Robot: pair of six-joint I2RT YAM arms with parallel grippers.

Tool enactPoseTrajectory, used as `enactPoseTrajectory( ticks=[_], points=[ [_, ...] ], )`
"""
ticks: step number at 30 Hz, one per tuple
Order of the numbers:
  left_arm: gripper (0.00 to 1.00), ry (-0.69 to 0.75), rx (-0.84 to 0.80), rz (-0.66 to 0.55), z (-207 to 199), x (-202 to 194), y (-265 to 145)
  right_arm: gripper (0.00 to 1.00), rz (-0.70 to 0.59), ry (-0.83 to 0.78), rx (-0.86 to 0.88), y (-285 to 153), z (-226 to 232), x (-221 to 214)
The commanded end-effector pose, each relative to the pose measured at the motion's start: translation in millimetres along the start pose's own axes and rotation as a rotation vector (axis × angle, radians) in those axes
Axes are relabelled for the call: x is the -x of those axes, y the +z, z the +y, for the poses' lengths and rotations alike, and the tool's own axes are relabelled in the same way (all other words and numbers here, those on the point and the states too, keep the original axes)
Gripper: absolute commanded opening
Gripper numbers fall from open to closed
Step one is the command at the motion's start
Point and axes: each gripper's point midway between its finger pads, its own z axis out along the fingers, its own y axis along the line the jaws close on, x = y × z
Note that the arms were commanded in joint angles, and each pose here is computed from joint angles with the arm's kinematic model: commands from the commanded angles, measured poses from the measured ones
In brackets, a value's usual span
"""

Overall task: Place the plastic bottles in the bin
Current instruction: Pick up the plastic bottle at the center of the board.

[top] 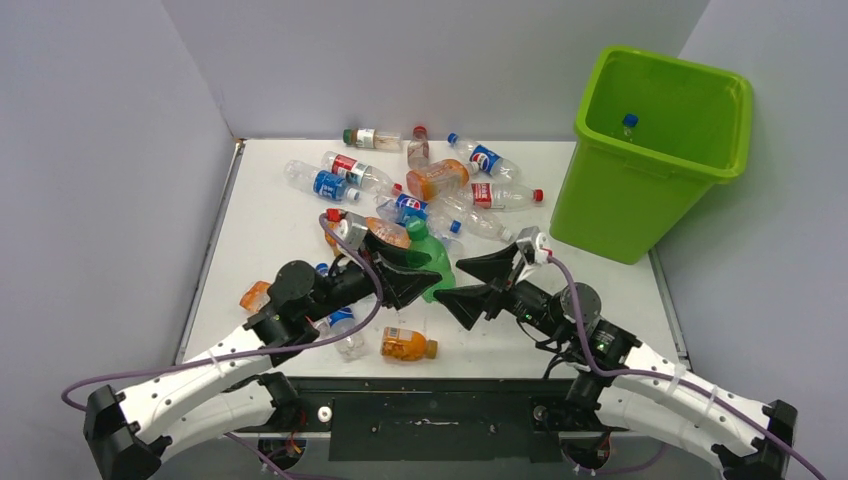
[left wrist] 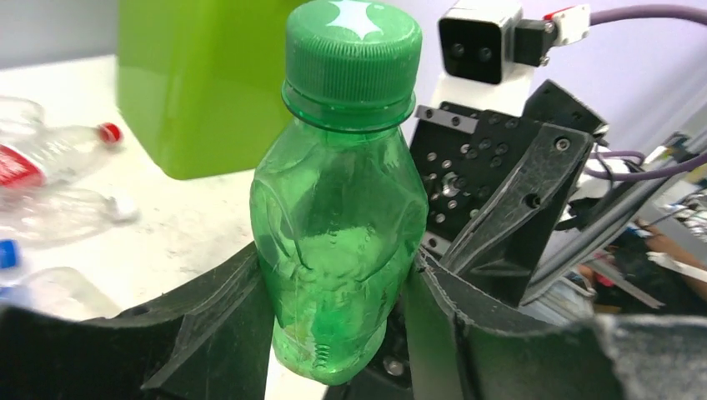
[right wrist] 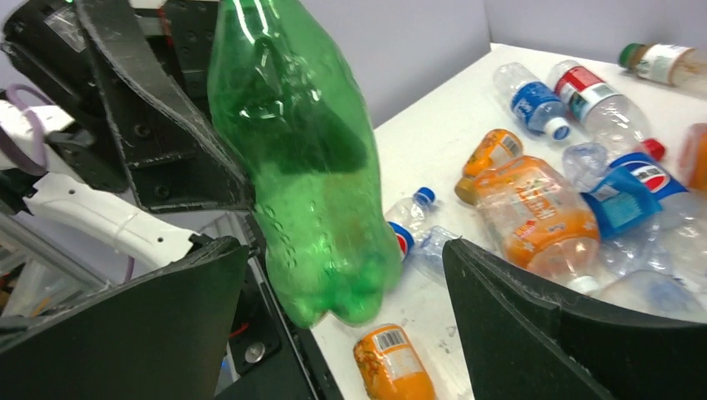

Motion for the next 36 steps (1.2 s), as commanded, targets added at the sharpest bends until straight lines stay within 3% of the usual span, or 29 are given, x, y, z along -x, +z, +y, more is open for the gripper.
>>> enactPoseTrajectory(
  ticks=[1, 4, 7, 16, 21, 26, 36],
  points=[
    [0.06, 0.252, 0.114, -0.009, -2.0, 45.5, -14.7, 0.90, 0.043, -0.095, -0.082, -9.4, -0.2, 29.6],
    [0.00, 0.383, 0.210, 0.080, 11.4, 49.8, -25.4, 0.90, 0.003, -0.095, -0.142, -7.8, -4.4, 50.9],
    [0.00, 0.468, 0.255, 0.152, 21.3, 47.2, -32.6, 0.90, -0.071, -0.106, -0.144, -5.2, 0.3, 75.2],
    [0.00, 0.665, 0.290, 0.259, 45.9, 35.9, -36.1, 0.90, -0.120, -0.123, -0.041, 35.4, 34.5, 125.1],
    [0.00, 0.659, 0.287, 0.222, 49.2, 31.0, -36.5, 0.92, -0.067, -0.142, -0.068, 59.2, 27.6, 119.0],
    [0.00, 0.620, 0.276, 0.216, 46.8, 30.0, -33.4, 1.00, -0.037, -0.134, -0.035, 72.0, 30.9, 108.7],
    [0.00, 0.579, 0.251, 0.208, 45.1, 24.1, -29.4, 0.61, 0.009, -0.111, -0.057, 83.6, 21.3, 87.4]
  ],
)
